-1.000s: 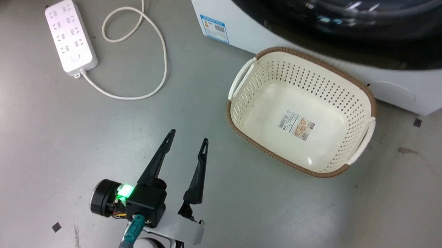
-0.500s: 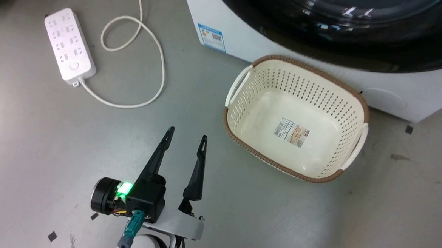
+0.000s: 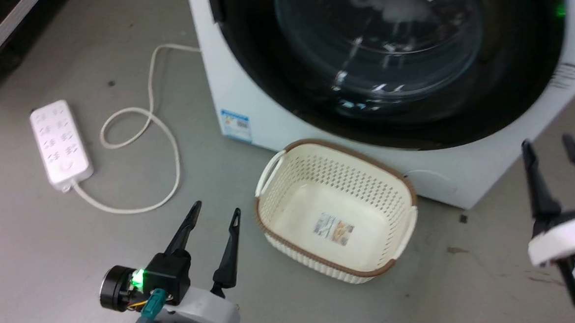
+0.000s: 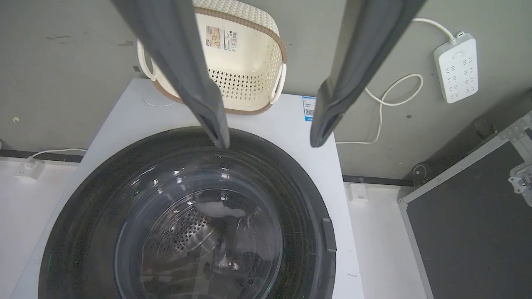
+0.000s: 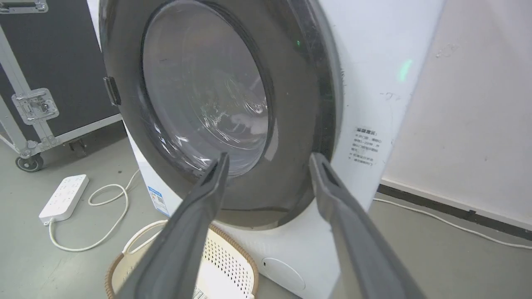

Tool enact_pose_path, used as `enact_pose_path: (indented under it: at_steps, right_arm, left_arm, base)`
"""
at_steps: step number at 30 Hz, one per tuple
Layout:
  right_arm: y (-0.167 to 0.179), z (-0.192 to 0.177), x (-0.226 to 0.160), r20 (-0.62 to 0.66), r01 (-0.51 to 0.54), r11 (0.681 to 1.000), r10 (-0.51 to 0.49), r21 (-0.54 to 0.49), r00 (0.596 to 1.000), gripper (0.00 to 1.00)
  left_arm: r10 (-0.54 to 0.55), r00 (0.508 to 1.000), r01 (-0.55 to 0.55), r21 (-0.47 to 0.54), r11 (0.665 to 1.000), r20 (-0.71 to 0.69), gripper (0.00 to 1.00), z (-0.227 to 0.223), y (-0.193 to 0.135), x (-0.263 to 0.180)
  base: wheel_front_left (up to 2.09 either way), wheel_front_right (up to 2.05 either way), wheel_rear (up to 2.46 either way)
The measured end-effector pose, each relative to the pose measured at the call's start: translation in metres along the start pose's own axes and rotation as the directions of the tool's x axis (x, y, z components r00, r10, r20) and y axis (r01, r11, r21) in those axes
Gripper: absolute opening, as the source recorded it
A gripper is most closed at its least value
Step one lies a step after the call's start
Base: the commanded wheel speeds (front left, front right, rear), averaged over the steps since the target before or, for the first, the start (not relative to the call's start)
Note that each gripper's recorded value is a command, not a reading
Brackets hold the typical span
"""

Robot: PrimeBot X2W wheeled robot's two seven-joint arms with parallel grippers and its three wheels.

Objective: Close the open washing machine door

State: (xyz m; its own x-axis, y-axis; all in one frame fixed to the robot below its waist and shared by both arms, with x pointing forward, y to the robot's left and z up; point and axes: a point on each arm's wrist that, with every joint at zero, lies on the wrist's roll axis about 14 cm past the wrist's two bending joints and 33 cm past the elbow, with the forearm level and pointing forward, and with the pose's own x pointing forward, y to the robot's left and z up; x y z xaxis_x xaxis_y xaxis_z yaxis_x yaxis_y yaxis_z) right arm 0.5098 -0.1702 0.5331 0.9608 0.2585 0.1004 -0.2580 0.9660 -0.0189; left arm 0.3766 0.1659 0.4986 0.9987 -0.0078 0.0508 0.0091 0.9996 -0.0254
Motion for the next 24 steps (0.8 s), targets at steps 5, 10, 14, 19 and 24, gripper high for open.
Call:
enact_pose_path:
  at_steps: [5, 10, 14, 19, 24]
  right_arm:
    - [-0.002, 0.019, -0.059, 0.075, 0.097, 0.995, -0.095, -0.022, 0.993, 1.00]
    - [0.010, 0.022, -0.110, 0.093, 0.178, 0.984, -0.177, 0.005, 0.980, 1.00]
    - [0.008, 0.026, -0.135, 0.100, 0.226, 0.974, -0.225, 0.007, 0.969, 1.00]
    - [0.007, 0.020, -0.155, 0.076, 0.254, 0.967, -0.253, 0.005, 0.964, 1.00]
    - [0.001, 0.016, -0.162, 0.063, 0.280, 0.960, -0.281, 0.025, 0.958, 1.00]
  left_arm:
    - [-0.051, 0.998, 0.051, -0.009, 0.999, 0.044, 1.00, 0.014, -0.013, 0.001]
    - [-0.093, 0.993, 0.095, -0.023, 0.995, 0.068, 1.00, 0.021, -0.023, 0.003]
    - [-0.120, 0.989, 0.122, -0.025, 0.992, 0.082, 1.00, 0.026, -0.031, 0.004]
    - [-0.141, 0.986, 0.144, -0.024, 0.989, 0.092, 1.00, 0.029, -0.037, 0.007]
    - [-0.181, 0.981, 0.182, -0.010, 0.983, 0.074, 1.00, 0.022, -0.048, 0.010]
  base:
    - [0.00, 0.00, 0.00]
    - [0.00, 0.00, 0.00]
    - [0.00, 0.00, 0.00]
    - [0.00, 0.00, 0.00]
    - [0.00, 0.00, 0.00]
